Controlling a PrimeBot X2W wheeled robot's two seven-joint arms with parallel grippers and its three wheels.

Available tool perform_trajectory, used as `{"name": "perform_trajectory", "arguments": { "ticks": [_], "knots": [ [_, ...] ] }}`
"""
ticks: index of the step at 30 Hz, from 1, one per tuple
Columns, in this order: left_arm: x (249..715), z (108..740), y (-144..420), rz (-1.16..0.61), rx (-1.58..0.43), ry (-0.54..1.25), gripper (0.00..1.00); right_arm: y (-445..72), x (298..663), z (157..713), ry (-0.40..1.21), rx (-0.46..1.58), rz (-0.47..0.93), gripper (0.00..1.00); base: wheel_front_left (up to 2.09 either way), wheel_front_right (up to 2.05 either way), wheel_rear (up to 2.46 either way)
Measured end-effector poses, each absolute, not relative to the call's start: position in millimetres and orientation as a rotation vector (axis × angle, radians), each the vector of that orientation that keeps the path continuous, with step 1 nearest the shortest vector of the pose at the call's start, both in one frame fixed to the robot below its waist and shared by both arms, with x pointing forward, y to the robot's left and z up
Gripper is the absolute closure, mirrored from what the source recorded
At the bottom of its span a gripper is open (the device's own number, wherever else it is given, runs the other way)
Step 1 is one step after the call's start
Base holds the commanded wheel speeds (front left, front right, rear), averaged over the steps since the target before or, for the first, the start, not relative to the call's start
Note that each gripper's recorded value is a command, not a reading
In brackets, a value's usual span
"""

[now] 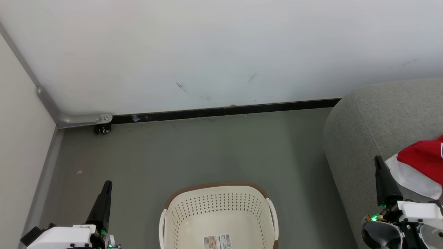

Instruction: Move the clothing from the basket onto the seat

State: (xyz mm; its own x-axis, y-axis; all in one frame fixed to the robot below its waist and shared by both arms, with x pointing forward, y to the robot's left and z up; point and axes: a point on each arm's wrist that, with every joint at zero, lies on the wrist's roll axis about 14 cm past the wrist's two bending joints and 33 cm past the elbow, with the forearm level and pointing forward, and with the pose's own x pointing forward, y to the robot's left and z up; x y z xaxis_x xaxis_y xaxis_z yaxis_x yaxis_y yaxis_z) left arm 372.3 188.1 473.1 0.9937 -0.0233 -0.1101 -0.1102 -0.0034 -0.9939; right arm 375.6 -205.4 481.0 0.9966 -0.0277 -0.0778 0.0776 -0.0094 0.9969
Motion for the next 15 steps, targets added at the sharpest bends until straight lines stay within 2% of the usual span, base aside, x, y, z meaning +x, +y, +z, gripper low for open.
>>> {"name": "perform_trajectory", "arguments": {
  "ticks": [15],
  "knots": [
    [372.2,472.5,188.4,0.071,-1.574,0.105,1.00,-205.4,375.6,481.1,0.039,1.578,-0.083,1.00,0.00,0.00,0.00]
  ]
}}
